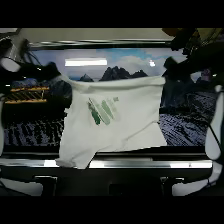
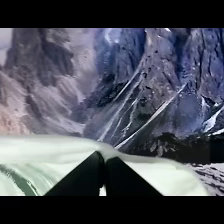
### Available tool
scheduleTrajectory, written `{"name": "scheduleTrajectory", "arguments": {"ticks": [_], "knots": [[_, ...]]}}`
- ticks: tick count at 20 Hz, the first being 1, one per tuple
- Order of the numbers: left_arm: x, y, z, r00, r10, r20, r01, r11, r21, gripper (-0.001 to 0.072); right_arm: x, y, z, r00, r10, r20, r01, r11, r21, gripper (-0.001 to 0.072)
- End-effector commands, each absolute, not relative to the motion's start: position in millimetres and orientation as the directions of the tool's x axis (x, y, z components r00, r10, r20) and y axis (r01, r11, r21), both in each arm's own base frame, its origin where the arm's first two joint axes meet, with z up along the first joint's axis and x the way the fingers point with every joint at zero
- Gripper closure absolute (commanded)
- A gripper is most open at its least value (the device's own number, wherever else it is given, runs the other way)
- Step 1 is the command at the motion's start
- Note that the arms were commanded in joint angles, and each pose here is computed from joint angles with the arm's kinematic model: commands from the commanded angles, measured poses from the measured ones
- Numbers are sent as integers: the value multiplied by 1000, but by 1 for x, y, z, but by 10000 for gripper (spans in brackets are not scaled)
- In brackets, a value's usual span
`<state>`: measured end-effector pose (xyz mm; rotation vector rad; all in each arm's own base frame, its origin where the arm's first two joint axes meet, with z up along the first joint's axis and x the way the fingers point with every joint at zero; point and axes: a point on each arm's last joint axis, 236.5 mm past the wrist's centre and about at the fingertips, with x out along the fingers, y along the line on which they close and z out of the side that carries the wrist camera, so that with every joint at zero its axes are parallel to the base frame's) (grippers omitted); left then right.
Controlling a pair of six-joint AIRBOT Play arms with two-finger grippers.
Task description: Fold the clothes and pants, and hang the long-sleeved shirts on hangers.
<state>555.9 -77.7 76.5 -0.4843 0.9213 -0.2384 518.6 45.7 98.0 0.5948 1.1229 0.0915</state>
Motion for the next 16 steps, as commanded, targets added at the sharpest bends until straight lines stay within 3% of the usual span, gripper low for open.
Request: {"name": "scheduleTrajectory", "arguments": {"ticks": [1, 3, 4, 5, 6, 7, 8, 11, 16], "knots": [[561, -118, -43, 433, -423, -796, -52, 870, -490, 693, 552, 51, -24, 343, 405, -848, 315, 800, 510, 683], [557, -132, -58, 402, -432, -807, -43, 872, -488, 692, 558, 60, -52, 327, 445, -834, 350, 763, 544, 668], [557, -135, -57, 403, -434, -806, -37, 872, -488, 682, 559, 61, -58, 324, 452, -831, 357, 755, 550, 617], [557, -136, -52, 402, -438, -804, -29, 871, -490, 605, 560, 62, -59, 324, 454, -830, 357, 753, 552, 613], [559, -133, -43, 404, -443, -800, -22, 870, -493, 449, 558, 63, -53, 318, 462, -828, 337, 761, 554, 492], [561, -127, -28, 409, -448, -795, -14, 868, -496, 261, 552, 61, -45, 301, 468, -831, 309, 776, 550, 301], [561, -119, -11, 407, -454, -793, 14, 871, -491, 195, 542, 60, -30, 277, 480, -832, 240, 804, 544, 230], [538, -87, 55, 401, -462, -791, 194, 887, -420, 195, 494, 42, 23, 184, 488, -853, -14, 869, 495, 231], [475, -5, 105, 452, -417, -789, 52, 895, -443, 196, 439, -23, 84, 300, 457, -837, 78, 863, 499, 230]]}}
